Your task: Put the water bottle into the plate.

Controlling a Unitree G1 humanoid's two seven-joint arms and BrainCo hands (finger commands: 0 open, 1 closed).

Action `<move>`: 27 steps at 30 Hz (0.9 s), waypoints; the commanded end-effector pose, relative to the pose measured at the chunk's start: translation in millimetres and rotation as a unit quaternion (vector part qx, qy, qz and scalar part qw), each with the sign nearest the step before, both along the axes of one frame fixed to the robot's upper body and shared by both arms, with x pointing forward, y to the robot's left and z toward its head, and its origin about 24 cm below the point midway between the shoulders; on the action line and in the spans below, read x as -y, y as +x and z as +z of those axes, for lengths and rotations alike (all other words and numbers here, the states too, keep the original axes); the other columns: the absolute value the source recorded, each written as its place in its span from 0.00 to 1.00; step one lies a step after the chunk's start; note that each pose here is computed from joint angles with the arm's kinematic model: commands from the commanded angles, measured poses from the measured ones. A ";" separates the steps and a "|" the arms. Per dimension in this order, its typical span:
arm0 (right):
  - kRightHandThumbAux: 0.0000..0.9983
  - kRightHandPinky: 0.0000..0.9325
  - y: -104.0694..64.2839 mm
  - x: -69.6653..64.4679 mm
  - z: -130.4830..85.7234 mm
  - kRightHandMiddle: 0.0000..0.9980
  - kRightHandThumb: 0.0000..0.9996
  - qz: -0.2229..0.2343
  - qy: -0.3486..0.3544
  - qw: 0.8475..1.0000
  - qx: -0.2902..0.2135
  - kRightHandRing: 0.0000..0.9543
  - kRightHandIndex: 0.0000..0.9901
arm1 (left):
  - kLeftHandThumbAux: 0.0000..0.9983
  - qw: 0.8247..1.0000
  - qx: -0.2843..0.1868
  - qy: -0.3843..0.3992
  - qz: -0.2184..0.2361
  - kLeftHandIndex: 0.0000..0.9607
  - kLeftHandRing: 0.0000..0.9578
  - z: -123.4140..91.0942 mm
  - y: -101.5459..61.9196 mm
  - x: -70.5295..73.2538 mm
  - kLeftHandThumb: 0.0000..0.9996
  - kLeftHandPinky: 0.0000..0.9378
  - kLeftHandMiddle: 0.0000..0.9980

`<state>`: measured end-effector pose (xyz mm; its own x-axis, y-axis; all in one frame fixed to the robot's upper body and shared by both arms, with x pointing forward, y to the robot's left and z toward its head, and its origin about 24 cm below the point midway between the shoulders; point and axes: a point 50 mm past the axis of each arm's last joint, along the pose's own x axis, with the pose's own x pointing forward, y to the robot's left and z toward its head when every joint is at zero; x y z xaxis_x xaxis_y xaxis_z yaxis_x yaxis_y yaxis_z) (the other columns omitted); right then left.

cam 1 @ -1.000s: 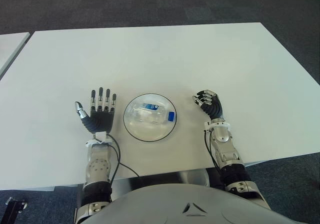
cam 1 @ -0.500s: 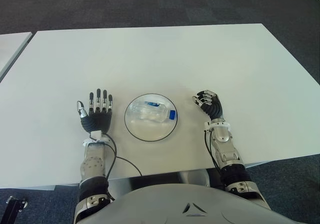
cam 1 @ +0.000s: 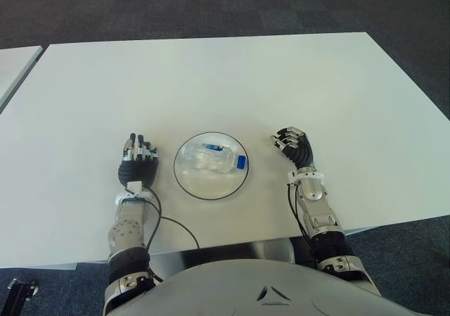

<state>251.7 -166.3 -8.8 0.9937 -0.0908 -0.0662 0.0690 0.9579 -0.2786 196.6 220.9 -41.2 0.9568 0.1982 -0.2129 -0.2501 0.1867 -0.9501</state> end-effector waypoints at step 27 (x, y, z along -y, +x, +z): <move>0.73 0.69 -3.9 -1.2 -2.3 0.60 0.70 0.002 0.001 1.000 -0.004 0.65 0.43 | 0.71 0.827 -0.156 0.527 -0.120 0.46 0.88 5.3 -5.4 29.7 0.71 0.89 0.84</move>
